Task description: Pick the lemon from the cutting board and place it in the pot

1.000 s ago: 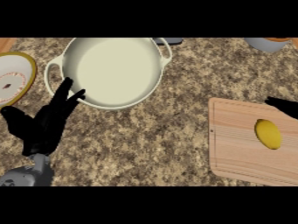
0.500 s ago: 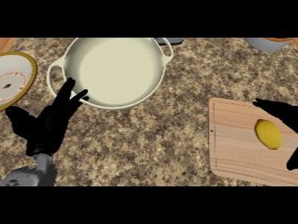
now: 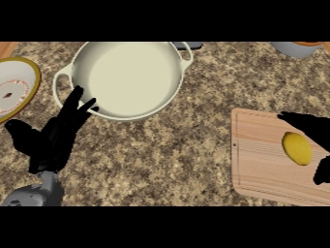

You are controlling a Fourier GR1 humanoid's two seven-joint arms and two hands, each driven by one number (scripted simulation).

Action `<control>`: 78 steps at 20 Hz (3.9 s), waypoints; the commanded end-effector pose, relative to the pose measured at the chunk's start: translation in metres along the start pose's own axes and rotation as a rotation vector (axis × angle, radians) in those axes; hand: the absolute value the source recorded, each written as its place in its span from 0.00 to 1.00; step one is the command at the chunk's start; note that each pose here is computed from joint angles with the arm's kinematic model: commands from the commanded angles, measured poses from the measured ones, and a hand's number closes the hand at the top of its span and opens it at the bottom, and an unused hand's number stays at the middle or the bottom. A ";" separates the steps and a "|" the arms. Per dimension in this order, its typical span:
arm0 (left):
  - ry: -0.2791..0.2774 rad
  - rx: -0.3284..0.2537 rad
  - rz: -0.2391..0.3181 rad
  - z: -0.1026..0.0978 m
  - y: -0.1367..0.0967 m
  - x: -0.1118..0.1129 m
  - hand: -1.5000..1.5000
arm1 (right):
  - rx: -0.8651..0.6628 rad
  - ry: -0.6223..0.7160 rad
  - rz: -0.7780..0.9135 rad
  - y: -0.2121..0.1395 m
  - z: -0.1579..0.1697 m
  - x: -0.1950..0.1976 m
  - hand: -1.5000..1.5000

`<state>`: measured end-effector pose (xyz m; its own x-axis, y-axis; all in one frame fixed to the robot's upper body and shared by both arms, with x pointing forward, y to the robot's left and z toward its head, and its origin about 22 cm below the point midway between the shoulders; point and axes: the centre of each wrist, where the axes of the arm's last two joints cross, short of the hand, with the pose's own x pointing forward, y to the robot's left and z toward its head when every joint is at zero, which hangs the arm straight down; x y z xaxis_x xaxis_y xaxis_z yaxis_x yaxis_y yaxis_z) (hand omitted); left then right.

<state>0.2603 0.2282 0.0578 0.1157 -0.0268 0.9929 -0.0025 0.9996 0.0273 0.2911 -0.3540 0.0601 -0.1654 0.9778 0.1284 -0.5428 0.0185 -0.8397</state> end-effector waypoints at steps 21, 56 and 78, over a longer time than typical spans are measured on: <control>0.003 -0.021 0.021 0.004 -0.001 0.000 0.50 | -0.168 0.024 -0.257 -0.034 -0.056 0.205 1.00; -0.017 -0.029 -0.001 -0.012 0.005 0.007 0.50 | -0.809 -0.234 -0.405 -0.259 0.065 0.350 1.00; -0.031 -0.058 -0.008 -0.011 -0.011 0.019 0.50 | -0.466 -0.110 -0.658 -0.234 -0.076 0.348 0.00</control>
<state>0.2682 0.2181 0.0680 0.0939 -0.0274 0.9952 0.0468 0.9986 0.0231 0.4142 -0.0008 0.2746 -0.1013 0.7644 0.6367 -0.1001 0.6289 -0.7710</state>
